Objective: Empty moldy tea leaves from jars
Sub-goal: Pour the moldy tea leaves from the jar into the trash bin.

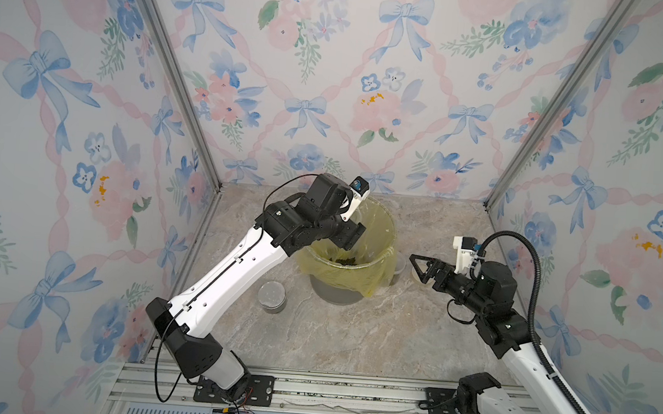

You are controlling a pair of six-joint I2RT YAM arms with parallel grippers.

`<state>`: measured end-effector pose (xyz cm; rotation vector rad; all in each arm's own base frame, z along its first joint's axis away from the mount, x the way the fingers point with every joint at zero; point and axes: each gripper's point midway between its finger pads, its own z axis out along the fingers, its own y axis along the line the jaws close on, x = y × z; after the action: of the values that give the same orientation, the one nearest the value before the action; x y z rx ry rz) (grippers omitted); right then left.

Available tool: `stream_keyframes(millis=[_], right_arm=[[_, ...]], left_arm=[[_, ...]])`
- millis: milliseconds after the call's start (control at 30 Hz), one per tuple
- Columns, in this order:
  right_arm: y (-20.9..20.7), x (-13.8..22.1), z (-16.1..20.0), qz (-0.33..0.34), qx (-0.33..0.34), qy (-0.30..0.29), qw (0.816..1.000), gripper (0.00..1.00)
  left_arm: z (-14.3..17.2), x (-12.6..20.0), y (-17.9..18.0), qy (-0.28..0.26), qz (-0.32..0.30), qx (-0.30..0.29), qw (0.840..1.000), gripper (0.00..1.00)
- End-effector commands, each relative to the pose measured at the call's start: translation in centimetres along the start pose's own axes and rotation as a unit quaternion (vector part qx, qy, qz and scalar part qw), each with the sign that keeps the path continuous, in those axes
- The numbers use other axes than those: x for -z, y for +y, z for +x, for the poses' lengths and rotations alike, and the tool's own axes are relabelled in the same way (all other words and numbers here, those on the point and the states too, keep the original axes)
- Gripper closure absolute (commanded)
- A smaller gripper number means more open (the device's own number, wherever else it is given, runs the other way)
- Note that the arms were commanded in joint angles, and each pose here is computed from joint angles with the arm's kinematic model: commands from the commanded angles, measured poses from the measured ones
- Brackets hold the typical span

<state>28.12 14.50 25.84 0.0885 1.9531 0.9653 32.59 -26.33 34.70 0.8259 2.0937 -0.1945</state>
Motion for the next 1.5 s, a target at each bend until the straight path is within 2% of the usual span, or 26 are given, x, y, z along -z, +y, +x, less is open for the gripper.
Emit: stream_keyframes(millis=[0,33,67,133,233,300,333,400,467,500,533,567,633,733,800,867,900,967,1067,1133,1233,1300,1333,1400,1433,1467], right_arm=[[0.0,-0.3,0.2,-0.004,0.010,-0.001,1.000,0.03],[0.0,-0.3,0.3,-0.004,0.009,0.001,1.000,0.03],[0.1,-0.3,0.3,-0.005,0.010,0.001,1.000,0.04],[0.1,-0.2,0.3,-0.004,0.010,-0.001,1.000,0.04],[0.2,-0.1,0.3,-0.005,0.010,-0.002,1.000,0.03],[0.2,-0.1,0.2,-0.006,0.011,-0.003,1.000,0.04],[0.3,-0.1,0.2,-0.007,0.012,-0.003,1.000,0.03],[0.3,-0.1,0.3,-0.008,0.011,-0.001,1.000,0.03],[0.3,-0.1,0.3,-0.007,0.011,-0.001,1.000,0.03],[0.3,-0.1,0.3,-0.006,0.012,-0.001,1.000,0.04],[0.3,0.0,0.3,-0.006,0.011,-0.001,1.000,0.04],[0.4,0.0,0.3,-0.007,0.012,-0.002,1.000,0.04],[0.4,0.1,0.3,-0.007,0.012,-0.002,1.000,0.03],[0.5,0.2,0.2,-0.008,0.013,-0.004,1.000,0.04],[0.5,0.2,0.2,-0.008,0.014,-0.006,1.000,0.03],[0.5,0.1,0.2,-0.005,0.014,-0.006,1.000,0.03],[0.6,0.1,0.3,-0.006,0.014,-0.005,1.000,0.04],[0.8,0.0,0.4,-0.008,0.030,-0.002,1.000,0.03],[0.8,0.1,0.4,-0.005,0.035,-0.001,0.999,0.03],[0.9,0.1,0.4,-0.005,0.035,-0.003,0.999,0.03],[0.9,0.1,0.4,-0.006,0.036,-0.002,0.999,0.03],[0.8,0.0,0.4,-0.002,0.039,-0.003,0.999,0.03],[0.7,0.0,0.5,0.001,0.041,-0.002,0.999,0.03],[0.9,0.0,0.5,0.000,0.046,-0.001,0.999,0.03],[1.1,0.0,0.4,0.000,0.047,-0.002,0.999,0.03],[1.1,0.0,0.4,0.000,0.048,-0.002,0.999,0.04]], left_arm=[[-1.3,1.0,1.0,-0.018,-0.023,-0.008,1.000,0.93],[-1.7,1.5,0.6,-0.041,0.058,0.053,0.996,0.93],[-2.0,1.8,1.8,-0.062,0.062,0.081,0.993,0.95],[-1.6,1.7,2.1,-0.045,-0.026,0.006,0.999,0.95],[-1.7,2.2,2.1,-0.059,0.056,0.083,0.993,0.97],[-1.3,2.1,2.1,-0.038,-0.040,0.000,0.998,0.96],[-1.0,2.0,2.2,-0.030,-0.034,0.010,0.999,0.96],[-1.5,2.6,2.3,-0.057,0.051,0.089,0.993,0.97],[-1.5,2.8,2.4,-0.044,-0.046,0.007,0.998,0.97],[-1.4,2.8,2.5,-0.039,-0.038,0.020,0.998,0.97],[-1.5,3.1,2.1,-0.051,0.030,0.069,0.996,0.97],[-1.9,3.3,2.4,-0.067,0.040,0.087,0.993,0.98],[-1.7,3.2,2.4,-0.053,-0.038,0.014,0.998,0.98],[-2.1,3.6,2.6,-0.073,0.036,0.084,0.993,0.99],[-2.3,3.8,2.8,-0.072,-0.005,0.058,0.996,0.99],[-2.7,4.1,3.2,-0.090,0.066,0.138,0.984,1.00],[-3.0,4.4,3.2,-0.100,0.069,0.139,0.983,1.00],[-3.0,4.4,3.2,-0.090,-0.022,0.065,0.994,1.00],[-3.2,4.6,2.4,-0.094,0.021,0.086,0.992,1.00],[-2.9,4.6,2.8,-0.081,-0.047,0.035,0.995,1.00],[-3.4,5.1,3.3,-0.108,0.035,0.124,0.986,1.00],[-3.7,5.3,3.1,-0.104,-0.041,0.061,0.992,1.00],[-3.7,5.2,2.4,-0.097,-0.037,0.053,0.993,1.00],[-3.9,5.3,2.4,-0.112,0.040,0.114,0.986,1.00],[-4.0,5.4,2.8,-0.117,0.029,0.114,0.986,1.00],[-4.0,5.4,3.0,-0.112,-0.015,0.080,0.990,1.00]])
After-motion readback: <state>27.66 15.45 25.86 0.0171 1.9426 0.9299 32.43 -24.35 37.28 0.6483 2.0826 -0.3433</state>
